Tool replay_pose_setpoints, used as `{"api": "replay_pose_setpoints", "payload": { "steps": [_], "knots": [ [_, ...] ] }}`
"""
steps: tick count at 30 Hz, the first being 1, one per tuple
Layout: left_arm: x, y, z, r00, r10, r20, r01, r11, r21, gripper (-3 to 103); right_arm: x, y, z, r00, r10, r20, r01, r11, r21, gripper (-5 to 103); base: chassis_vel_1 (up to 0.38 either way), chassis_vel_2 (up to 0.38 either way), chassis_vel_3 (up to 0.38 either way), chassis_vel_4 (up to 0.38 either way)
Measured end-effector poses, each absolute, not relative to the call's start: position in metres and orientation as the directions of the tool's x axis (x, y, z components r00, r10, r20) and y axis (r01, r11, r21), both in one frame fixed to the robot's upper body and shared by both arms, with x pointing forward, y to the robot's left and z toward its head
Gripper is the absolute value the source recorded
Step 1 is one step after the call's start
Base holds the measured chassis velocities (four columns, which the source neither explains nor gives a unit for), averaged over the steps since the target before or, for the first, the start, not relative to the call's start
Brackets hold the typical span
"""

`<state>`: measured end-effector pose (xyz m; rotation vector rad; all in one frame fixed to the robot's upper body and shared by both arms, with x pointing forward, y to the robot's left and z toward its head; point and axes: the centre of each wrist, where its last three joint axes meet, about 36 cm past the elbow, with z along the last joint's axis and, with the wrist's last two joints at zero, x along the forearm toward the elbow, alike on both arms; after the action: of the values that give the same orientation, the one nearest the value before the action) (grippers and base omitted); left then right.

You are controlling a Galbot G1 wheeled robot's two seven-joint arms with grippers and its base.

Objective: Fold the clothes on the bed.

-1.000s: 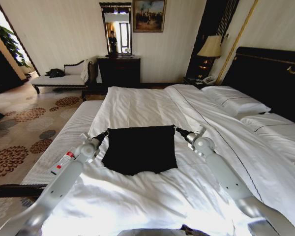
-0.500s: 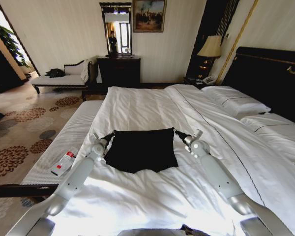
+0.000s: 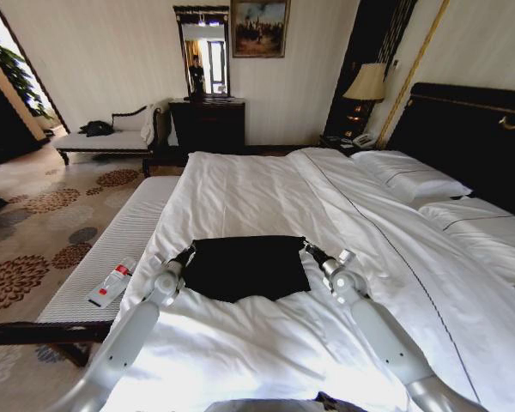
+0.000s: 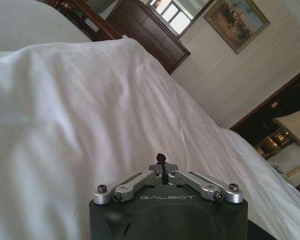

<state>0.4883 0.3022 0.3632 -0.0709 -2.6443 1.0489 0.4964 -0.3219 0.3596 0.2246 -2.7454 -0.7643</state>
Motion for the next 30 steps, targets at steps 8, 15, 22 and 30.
{"api": "replay_pose_setpoints", "payload": {
  "steps": [8,15,22,30],
  "knots": [
    [0.464,0.305,0.357,-0.958,0.149,0.245,-0.056,0.741,-0.669,0,0.467,-0.318,0.353,-0.951,-0.221,0.217,-0.085,0.860,0.503,0,0.000,0.000,0.000,0.000],
    [0.448,0.305,0.360,-0.956,0.165,0.243,-0.037,0.753,-0.657,0,0.423,-0.318,0.346,-0.948,-0.222,0.228,-0.086,0.868,0.489,0,0.000,0.000,0.000,0.000],
    [0.416,0.310,0.370,-0.952,0.183,0.244,-0.012,0.777,-0.630,0,0.387,-0.313,0.340,-0.944,-0.221,0.244,-0.078,0.870,0.487,0,0.000,0.000,0.000,0.000],
    [0.386,0.308,0.360,-0.944,0.180,0.275,-0.028,0.790,-0.613,0,0.380,-0.315,0.341,-0.942,-0.225,0.251,-0.082,0.876,0.475,0,0.000,0.000,0.000,0.000]
  ]
}}
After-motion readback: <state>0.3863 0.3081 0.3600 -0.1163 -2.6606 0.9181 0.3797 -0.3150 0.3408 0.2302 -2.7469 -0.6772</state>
